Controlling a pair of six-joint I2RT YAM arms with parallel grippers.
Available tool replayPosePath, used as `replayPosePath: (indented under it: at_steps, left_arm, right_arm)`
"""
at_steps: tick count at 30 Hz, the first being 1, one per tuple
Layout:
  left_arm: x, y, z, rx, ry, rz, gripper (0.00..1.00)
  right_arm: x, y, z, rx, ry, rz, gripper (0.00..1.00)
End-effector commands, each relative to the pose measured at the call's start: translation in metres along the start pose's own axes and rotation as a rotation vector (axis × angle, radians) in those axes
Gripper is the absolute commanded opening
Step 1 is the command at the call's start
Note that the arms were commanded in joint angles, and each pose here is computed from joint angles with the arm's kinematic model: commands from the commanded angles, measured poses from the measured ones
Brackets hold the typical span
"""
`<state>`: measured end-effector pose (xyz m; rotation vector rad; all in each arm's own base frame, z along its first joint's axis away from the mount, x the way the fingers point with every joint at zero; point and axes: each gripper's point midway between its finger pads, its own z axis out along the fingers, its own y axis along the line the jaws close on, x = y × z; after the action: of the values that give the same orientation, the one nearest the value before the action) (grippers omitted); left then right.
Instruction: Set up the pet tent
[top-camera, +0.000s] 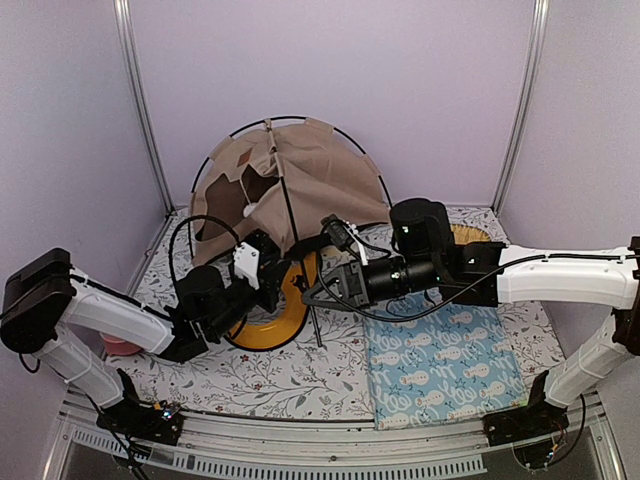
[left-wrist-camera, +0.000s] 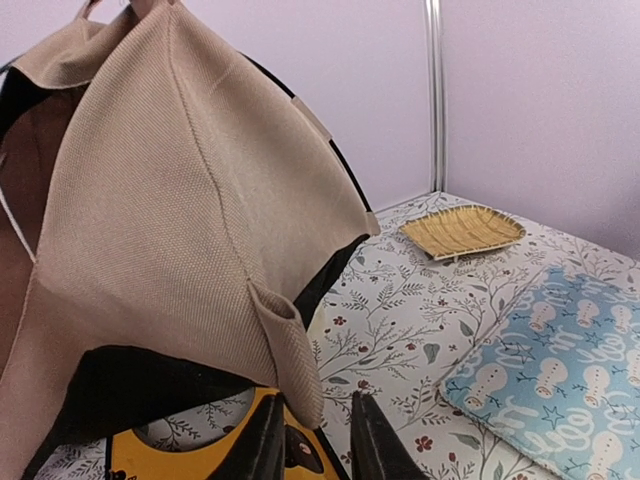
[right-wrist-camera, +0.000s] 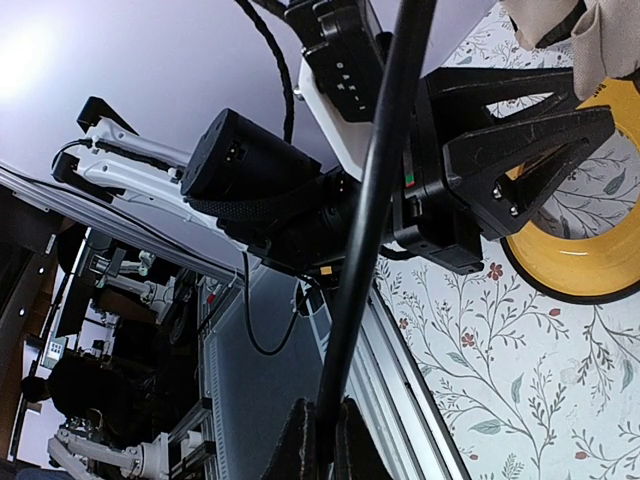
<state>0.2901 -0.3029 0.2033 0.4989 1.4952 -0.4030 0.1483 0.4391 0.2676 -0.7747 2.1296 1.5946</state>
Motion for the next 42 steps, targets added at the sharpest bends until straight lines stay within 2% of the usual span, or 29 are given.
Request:
replayPosePath:
  at_steps: [1,5,10,11,27,42]
  left_arm:
    - [-0.015,0.0,0.004,-0.02,-0.046,-0.008,0.24]
    - [-0.015,-0.001,0.005,-0.02,-0.045,-0.003,0.19]
    - [-0.016,-0.007,0.004,0.01,-0.038,0.012,0.01]
    - [-0.017,-0.009,0.003,0.019,-0.039,0.013,0.0]
    - [-0.001,-0.057,-0.055,0.096,0.019,0.006,0.0]
    - [0.016,-0.074,-0.104,0.123,0.077,-0.068,0.0]
  right_arm:
    - [-0.023,0.027,-0.002,-0.067,-0.071,-0.08,0.0]
    - [-0.021,0.026,0.0,-0.066,-0.067,-0.078,0.0]
    - [-0.021,0.025,0.001,-0.066,-0.067,-0.077,0.0]
    - [-0.022,0.024,0.002,-0.064,-0.068,-0.075,0.0]
    - [-0.034,0.006,0.032,-0.056,-0.086,-0.029,0.0]
    - [-0.105,0.004,0.027,-0.089,-0.302,-0.036,0.0]
